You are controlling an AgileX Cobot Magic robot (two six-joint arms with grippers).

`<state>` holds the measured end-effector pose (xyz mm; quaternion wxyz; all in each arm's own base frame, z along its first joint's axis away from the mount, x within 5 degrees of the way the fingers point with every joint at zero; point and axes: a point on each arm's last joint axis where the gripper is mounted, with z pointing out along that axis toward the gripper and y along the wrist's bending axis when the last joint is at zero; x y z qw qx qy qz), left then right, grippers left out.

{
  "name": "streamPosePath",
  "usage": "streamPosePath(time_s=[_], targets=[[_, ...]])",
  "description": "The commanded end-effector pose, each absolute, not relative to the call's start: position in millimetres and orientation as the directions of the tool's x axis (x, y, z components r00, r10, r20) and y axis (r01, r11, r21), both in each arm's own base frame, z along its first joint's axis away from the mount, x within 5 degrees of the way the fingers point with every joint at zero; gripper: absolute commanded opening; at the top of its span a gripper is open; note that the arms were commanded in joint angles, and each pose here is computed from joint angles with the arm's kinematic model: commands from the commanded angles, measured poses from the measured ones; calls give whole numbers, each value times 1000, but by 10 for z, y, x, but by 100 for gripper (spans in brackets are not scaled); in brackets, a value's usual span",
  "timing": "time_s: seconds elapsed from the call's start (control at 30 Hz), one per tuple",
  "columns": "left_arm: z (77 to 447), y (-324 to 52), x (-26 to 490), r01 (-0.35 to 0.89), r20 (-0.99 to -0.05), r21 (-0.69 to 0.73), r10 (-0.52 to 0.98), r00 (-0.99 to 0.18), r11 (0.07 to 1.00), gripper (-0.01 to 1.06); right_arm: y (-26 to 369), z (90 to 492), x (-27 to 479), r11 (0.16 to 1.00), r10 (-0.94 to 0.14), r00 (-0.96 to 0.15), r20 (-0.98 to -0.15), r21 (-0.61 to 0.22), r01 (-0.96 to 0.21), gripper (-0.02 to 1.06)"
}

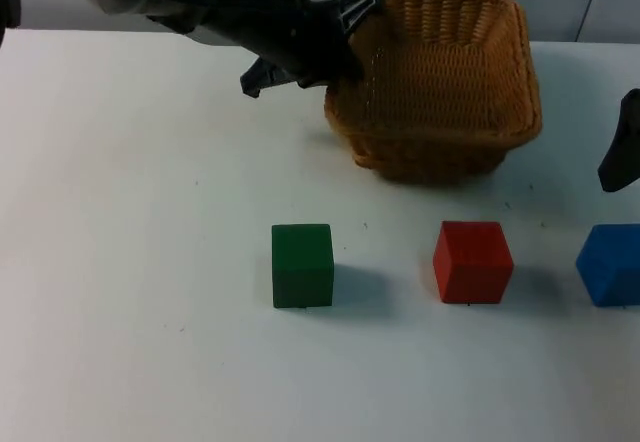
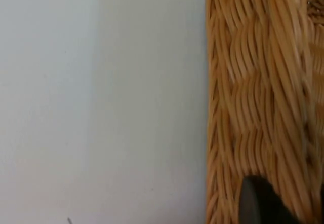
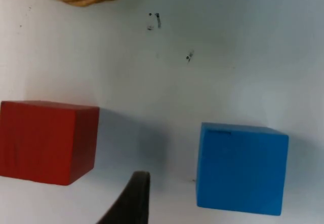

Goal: Pick up the basket with the left hand and place the blue cube into the basket with the right hand.

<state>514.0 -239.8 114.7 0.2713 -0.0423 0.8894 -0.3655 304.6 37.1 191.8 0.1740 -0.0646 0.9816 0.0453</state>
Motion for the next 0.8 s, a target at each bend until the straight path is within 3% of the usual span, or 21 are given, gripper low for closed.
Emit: streamPosePath(time_s=[0.0, 0.37, 0.47, 0.77], targets=[[1439, -2411, 5137, 103, -436, -720, -332, -837, 686, 0, 383, 1938, 3062, 987, -113, -926, -361, 66, -146, 103], [1927, -2285, 5045, 46, -443, -648, -328, -834, 760, 0, 379, 1939, 3066, 987, -119, -923, -365, 59, -150, 103], [1932, -2259, 4978, -17, -393, -681, -385, -835, 732, 0, 378, 1939, 3068, 987, -120, -922, -367, 57, -151, 103], [1879, -1985, 4457, -143, -416, -679, -538, -733, 720, 0, 382, 1943, 3075, 987, -113, -920, -376, 62, -147, 103]])
